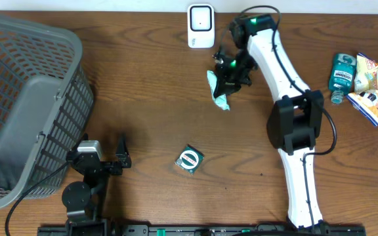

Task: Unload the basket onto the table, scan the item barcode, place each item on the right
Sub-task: 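Lift the wipes pack and hold it in front of the white scanner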

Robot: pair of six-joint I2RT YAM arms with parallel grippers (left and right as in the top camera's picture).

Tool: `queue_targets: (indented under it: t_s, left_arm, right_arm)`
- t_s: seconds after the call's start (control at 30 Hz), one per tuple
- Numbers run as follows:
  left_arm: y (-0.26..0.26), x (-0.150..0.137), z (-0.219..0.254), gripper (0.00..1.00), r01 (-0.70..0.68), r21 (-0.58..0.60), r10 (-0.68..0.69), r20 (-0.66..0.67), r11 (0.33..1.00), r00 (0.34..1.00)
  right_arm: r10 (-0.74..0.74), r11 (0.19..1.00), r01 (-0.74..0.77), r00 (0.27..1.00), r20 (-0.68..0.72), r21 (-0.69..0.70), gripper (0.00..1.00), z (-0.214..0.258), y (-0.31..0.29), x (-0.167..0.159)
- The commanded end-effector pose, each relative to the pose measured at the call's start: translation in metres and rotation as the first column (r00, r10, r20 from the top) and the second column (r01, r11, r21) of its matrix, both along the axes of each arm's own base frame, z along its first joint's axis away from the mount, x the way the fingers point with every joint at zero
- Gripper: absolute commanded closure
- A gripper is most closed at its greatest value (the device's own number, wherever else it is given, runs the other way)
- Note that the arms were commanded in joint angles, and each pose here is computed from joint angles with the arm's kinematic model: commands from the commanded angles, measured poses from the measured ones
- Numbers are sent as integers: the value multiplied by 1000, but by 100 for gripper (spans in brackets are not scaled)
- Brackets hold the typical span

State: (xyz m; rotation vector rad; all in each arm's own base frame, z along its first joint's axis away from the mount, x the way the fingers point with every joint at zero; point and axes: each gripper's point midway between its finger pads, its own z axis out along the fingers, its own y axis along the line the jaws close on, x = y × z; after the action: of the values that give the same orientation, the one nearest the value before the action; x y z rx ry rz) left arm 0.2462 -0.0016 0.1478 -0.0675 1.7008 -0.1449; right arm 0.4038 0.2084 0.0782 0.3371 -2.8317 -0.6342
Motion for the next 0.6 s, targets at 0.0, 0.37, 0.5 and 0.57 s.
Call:
queue_targets:
  t_s: [0.0, 0.37, 0.5, 0.57]
  left_arm:
    - [-2, -1, -16, 2, 12, -5, -13, -48, 1000, 999]
    - [-2, -1, -16, 2, 12, -5, -13, -48, 1000, 999]
    - [-2, -1, -16, 2, 12, -5, -13, -48, 1000, 999]
    - [-2, -1, -16, 2, 12, -5, -13, -48, 1000, 999]
  right_arm:
    - [114, 985, -80, 968, 225, -156, 99, 14, 2, 24]
    - [49, 966, 102, 828, 559, -237, 99, 43, 28, 92]
    - [41, 953, 191, 688, 725, -235, 99, 56, 36, 136]
    - [44, 947, 226, 612, 790, -228, 99, 60, 38, 156]
